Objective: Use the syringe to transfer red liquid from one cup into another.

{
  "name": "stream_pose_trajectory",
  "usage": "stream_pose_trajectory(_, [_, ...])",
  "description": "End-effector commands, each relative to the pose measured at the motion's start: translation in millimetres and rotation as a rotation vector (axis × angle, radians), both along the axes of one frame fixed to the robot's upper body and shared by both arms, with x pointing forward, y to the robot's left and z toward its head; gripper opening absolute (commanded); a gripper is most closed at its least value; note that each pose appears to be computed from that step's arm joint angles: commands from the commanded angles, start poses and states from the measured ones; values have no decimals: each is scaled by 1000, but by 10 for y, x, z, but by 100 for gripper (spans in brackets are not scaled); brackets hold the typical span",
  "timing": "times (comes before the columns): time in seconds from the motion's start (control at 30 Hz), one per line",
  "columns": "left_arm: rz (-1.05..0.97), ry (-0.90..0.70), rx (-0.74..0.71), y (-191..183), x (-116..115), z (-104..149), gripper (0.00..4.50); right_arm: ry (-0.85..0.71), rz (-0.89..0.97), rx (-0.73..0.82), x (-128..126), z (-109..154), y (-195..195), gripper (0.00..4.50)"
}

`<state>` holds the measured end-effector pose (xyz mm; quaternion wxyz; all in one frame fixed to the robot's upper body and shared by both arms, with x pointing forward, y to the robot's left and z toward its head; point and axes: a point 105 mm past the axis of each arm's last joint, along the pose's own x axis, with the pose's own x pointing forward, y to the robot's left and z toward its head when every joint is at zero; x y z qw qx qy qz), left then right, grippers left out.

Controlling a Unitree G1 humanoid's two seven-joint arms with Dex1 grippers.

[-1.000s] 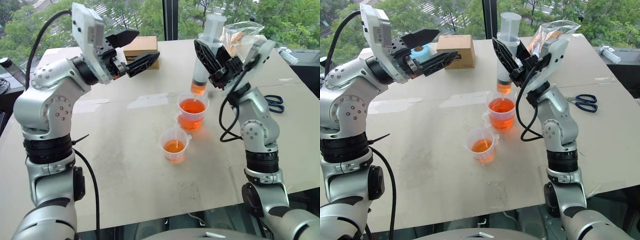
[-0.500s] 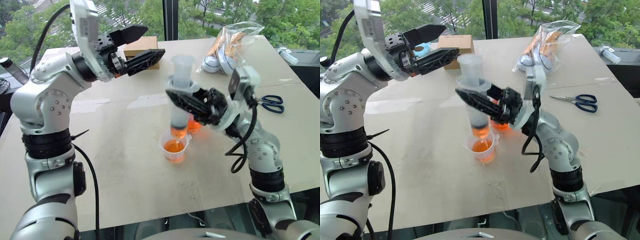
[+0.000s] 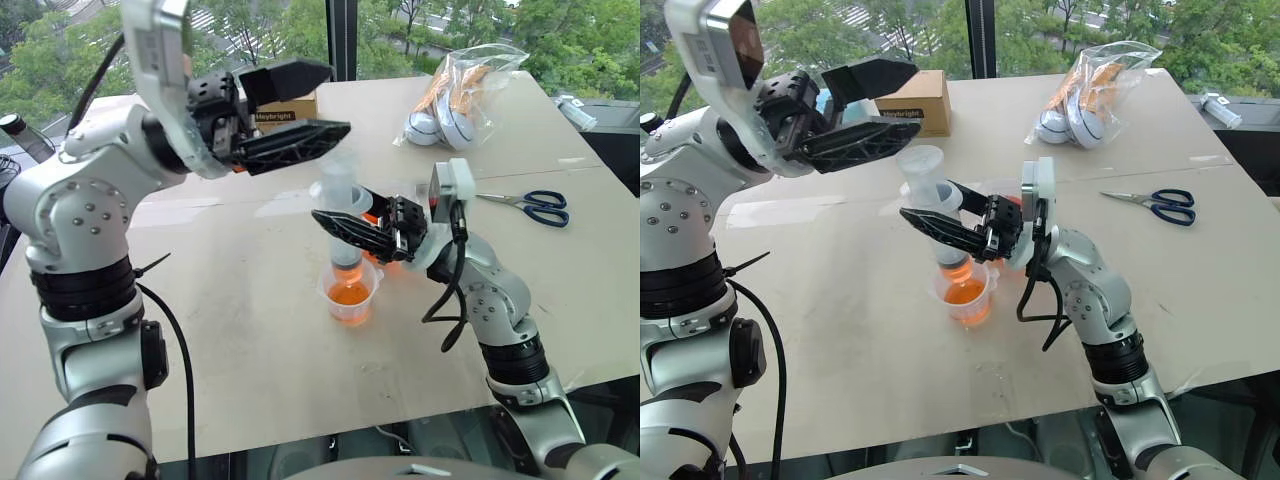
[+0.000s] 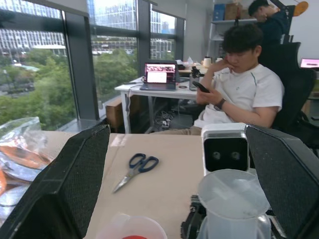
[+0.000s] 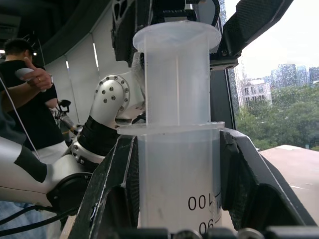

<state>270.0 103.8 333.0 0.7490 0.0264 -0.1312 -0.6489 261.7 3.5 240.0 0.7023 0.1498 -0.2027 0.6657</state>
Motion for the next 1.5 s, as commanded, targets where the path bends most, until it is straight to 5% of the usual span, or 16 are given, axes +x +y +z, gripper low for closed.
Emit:
stream_pose_trajectory(0.03, [-76, -25, 24, -112, -109, 35, 441, -77, 4, 23, -73, 103, -7, 159])
stream_pose_trajectory(0.1, [-98, -17, 33, -127, -129, 17, 441, -79, 1, 22, -79, 92, -9, 159])
stream_pose_trajectory(0.2, [-106, -11, 44, -140, -131, -3, 362, -80, -3, 23, -84, 86, -10, 159])
stream_pose_trajectory(0.23, [-107, -8, 48, -141, -130, -11, 293, -79, -5, 25, -82, 87, -12, 159])
stream_pose_trajectory(0.47, [-104, 40, 122, -129, -142, -153, 5, -75, -24, 50, -42, 132, -21, 159])
stream_pose_trajectory(0.7, [-74, 22, 108, -148, -97, -141, 5, -80, -30, 41, -39, 118, -24, 159])
stream_pose_trajectory(0.87, [-21, 10, 98, -138, -33, -103, 216, -77, -35, 41, -39, 109, -36, 159])
stream_pose_trajectory(1.5, [-87, 102, 182, -126, -121, -281, 216, -82, -56, 39, -19, 83, -38, 159])
